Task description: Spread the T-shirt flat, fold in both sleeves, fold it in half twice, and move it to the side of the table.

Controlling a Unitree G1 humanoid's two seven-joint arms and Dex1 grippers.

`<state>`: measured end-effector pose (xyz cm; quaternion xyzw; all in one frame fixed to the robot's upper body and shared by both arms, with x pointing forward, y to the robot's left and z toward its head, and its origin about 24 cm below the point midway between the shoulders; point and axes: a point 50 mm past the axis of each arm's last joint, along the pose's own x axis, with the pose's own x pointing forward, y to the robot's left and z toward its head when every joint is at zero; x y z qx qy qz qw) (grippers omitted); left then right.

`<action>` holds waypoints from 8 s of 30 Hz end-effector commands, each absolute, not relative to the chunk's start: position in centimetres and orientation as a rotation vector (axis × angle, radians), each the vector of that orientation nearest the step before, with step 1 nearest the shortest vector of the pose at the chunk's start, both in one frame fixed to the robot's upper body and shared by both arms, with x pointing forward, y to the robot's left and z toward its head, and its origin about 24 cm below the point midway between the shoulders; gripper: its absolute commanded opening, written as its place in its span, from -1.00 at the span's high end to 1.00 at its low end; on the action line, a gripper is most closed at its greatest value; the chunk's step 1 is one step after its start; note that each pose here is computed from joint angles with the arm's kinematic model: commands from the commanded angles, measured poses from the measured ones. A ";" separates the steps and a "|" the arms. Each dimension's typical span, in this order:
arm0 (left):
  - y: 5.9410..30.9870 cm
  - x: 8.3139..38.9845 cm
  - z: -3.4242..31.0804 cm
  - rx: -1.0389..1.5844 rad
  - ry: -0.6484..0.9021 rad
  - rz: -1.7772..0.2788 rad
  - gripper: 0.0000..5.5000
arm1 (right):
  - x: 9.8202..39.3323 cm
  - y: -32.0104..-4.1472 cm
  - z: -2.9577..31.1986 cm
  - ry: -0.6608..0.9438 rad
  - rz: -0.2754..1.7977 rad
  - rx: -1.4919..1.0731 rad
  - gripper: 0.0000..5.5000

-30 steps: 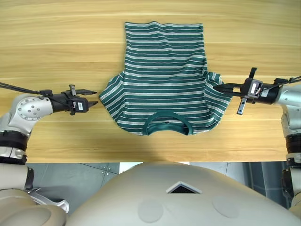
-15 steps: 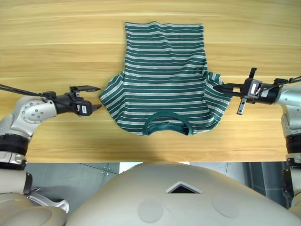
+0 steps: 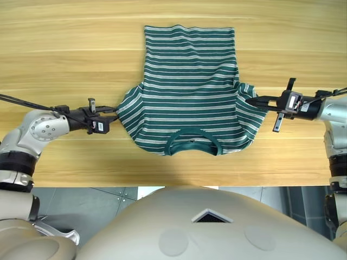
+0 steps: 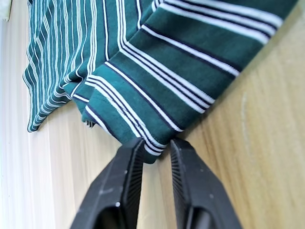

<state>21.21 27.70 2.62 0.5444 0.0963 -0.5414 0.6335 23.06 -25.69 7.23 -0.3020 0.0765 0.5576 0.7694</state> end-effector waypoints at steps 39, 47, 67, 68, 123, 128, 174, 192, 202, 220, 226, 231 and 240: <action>25.4 21.6 5.3 1.302 0.065 -1.237 0.99 | 23.1 -25.0 6.8 0.144 1.213 -0.639 1.00; 23.5 22.9 5.0 1.305 0.005 -1.228 0.99 | 23.1 -24.1 6.7 0.113 1.237 -0.629 1.00; 18.5 23.4 6.0 1.189 -0.226 -1.294 0.99 | 23.0 -23.5 6.0 0.102 1.253 -0.611 1.00; 18.1 23.5 6.3 1.178 -0.253 -1.293 0.99 | 23.1 -23.5 6.0 0.102 1.254 -0.609 1.00; 15.0 24.5 4.5 0.819 -0.140 -1.319 -0.42 | 23.1 -22.3 6.5 0.050 1.267 -0.625 1.00; 19.0 23.9 5.0 0.864 -0.064 -1.253 -0.70 | 23.1 -22.3 6.6 0.048 1.265 -0.625 1.00; 18.6 19.4 1.2 0.788 0.089 -1.467 -0.95 | 23.5 -23.5 7.1 0.072 1.187 -0.633 1.00; 18.3 21.3 3.0 0.776 -0.006 -1.362 -0.96 | 19.0 -31.4 5.4 0.496 0.846 -1.045 0.27; 18.0 21.5 3.0 0.775 -0.019 -1.362 -0.96 | 19.7 -30.5 3.6 0.512 0.863 -1.025 0.27; 17.7 21.6 2.8 0.768 -0.023 -1.368 -0.96 | 20.3 -30.2 0.9 0.551 0.894 -1.016 0.68; 17.7 21.6 2.7 0.767 -0.023 -1.365 -0.96 | 20.3 -30.3 0.7 0.547 0.895 -1.011 0.99; 17.7 21.6 2.6 0.764 -0.022 -1.358 -0.96 | 20.7 -30.3 0.9 0.515 0.892 -1.015 0.99; 17.7 21.6 2.6 0.762 -0.025 -1.357 -0.96 | 22.4 -27.5 4.0 0.245 0.905 -0.974 0.99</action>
